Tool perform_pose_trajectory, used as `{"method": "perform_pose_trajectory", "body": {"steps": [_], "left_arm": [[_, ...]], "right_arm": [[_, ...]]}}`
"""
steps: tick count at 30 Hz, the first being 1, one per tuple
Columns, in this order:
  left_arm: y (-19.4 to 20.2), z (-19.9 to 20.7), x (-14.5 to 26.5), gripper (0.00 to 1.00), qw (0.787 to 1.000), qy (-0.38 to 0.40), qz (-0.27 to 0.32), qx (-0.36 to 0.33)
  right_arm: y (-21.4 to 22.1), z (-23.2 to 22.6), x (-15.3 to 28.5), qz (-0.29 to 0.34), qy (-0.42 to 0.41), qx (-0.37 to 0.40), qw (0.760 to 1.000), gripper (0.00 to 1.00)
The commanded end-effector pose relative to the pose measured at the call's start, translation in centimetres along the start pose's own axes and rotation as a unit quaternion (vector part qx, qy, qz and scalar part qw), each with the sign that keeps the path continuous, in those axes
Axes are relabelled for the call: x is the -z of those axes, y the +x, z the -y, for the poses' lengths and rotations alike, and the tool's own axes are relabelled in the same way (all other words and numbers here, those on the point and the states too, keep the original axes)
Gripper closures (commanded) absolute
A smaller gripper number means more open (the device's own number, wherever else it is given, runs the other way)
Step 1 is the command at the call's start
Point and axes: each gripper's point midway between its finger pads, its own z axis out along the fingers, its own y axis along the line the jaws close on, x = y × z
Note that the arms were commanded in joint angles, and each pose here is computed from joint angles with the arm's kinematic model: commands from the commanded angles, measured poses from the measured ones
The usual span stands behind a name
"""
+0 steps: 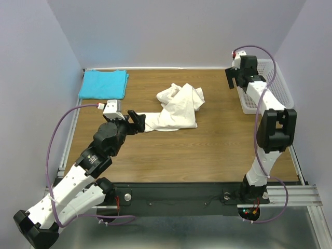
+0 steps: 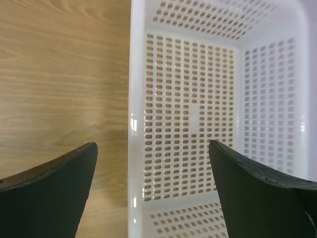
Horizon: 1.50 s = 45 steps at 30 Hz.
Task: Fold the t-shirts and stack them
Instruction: Flatten the tshirt out
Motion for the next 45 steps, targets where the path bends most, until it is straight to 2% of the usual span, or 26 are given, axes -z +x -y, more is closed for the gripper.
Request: {"method": "perform_pose_trajectory", "body": {"steps": [1,3,8,9,16,19,27,45], "left_arm": [[-1.2,0.6,-0.5,0.13,1.0,0.01,0.026,0.006],[-0.9,0.8,-1.0,0.13,1.0,0.012,0.019,-0.003],[-0.8,1.6,-1.8,0.12,1.0,0.022,0.01,-0.012],[-0.8,1.8,-1.9,0.11,1.0,0.026,0.009,-0.013],[-0.2,2.6,-2.8,0.11,0.999,0.039,-0.011,-0.022],[-0.1,3.1,-3.1,0.11,0.999,0.046,-0.018,-0.021],[0.3,3.5,-3.6,0.11,0.998,0.05,-0.028,-0.021],[1.0,4.2,-4.6,0.11,0.996,0.061,-0.047,-0.035]], "right_arm": [[-6.0,2.4,7.1,0.111,-0.023,-0.015,0.993,0.0],[-4.8,1.2,8.3,0.115,-0.058,-0.001,0.992,0.0],[-4.2,-0.6,14.4,0.169,-0.134,0.003,0.976,0.0],[-3.0,-2.4,14.8,0.168,-0.172,0.006,0.971,0.0],[-1.5,-6.2,20.6,0.214,-0.29,-0.005,0.933,0.0],[0.1,-7.1,21.4,0.212,-0.31,-0.005,0.927,0.0],[3.5,-7.7,21.2,0.191,-0.319,-0.014,0.928,0.0],[5.1,-8.1,22.0,0.194,-0.36,-0.033,0.912,0.0]]}}
